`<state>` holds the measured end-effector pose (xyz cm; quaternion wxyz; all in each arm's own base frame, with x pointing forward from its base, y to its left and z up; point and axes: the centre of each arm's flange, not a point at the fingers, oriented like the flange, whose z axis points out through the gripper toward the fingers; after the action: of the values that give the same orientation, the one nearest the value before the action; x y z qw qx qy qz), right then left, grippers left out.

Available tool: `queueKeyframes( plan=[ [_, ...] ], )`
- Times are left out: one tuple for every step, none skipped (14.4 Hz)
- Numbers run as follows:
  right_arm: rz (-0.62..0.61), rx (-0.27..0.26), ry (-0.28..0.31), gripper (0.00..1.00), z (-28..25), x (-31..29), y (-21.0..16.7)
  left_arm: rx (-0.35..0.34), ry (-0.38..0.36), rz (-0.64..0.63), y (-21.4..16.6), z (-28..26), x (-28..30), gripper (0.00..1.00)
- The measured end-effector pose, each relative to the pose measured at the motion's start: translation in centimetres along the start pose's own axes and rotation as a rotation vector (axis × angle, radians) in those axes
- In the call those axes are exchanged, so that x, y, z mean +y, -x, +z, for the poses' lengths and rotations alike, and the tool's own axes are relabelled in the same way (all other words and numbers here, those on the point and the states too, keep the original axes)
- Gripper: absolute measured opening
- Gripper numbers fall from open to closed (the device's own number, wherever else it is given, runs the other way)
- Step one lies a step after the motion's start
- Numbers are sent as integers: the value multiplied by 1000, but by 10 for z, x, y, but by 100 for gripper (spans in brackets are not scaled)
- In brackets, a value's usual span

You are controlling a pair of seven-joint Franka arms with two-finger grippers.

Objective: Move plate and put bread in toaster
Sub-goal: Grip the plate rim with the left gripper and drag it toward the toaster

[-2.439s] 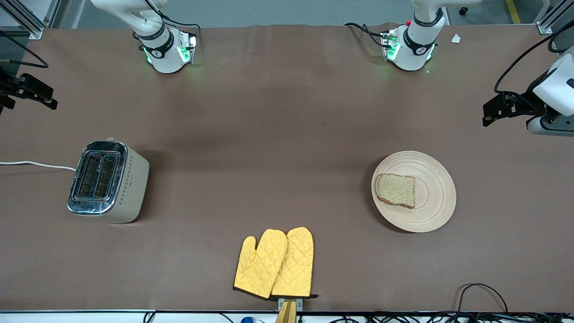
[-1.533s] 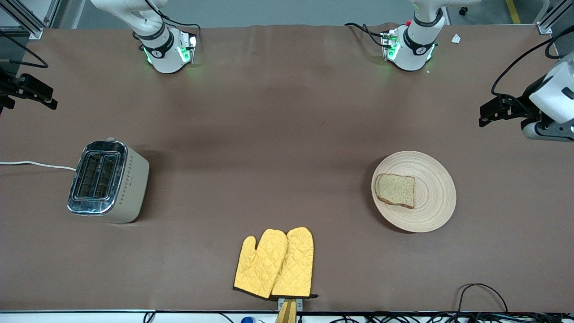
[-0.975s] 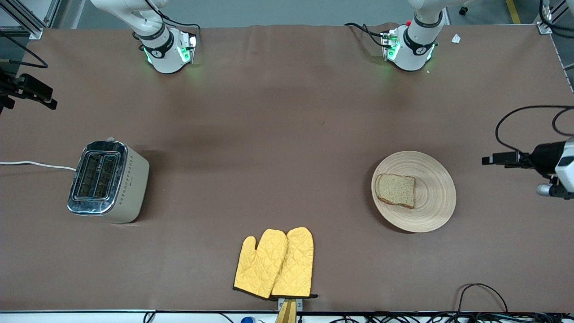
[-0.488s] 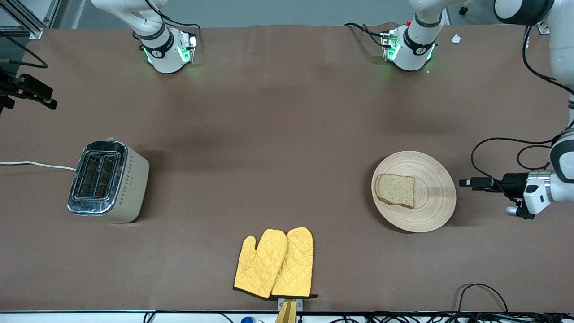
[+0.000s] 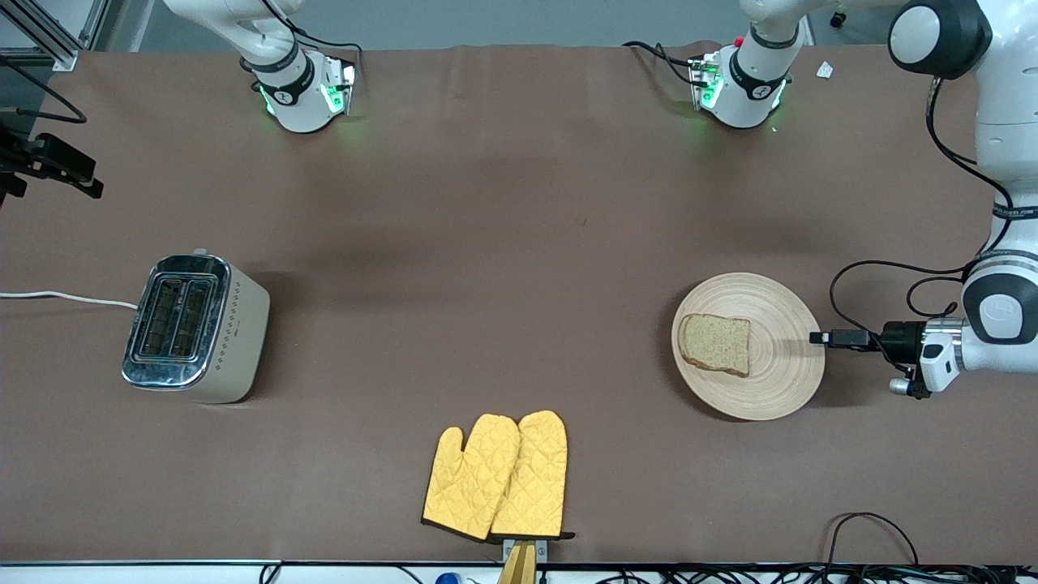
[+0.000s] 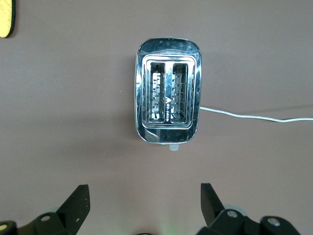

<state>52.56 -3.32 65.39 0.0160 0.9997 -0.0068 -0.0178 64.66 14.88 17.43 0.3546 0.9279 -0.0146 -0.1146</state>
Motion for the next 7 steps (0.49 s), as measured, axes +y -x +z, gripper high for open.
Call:
queueKeyframes(
  plan=[
    [0, 0, 0, 100, 0, 0, 0, 0, 2, -2, 0, 1, -1, 100],
    [0, 0, 0, 100, 0, 0, 0, 2, 4, -4, -1, 3, -2, 98],
    [0, 0, 0, 100, 0, 0, 0, 4, 10, -6, -1, 4, -3, 98],
    [0, 0, 0, 100, 0, 0, 0, 6, 15, -4, -1, 6, -4, 93],
    [1, 0, 0, 100, 0, 0, 0, 8, 15, 1, -2, 7, -5, 80],
    [1, 0, 0, 100, 0, 1, 0, 12, 14, 10, -2, 8, -7, 69],
    [2, 0, 0, 100, 0, 1, 0, 16, 14, 18, -3, 9, -8, 58]
  ],
)
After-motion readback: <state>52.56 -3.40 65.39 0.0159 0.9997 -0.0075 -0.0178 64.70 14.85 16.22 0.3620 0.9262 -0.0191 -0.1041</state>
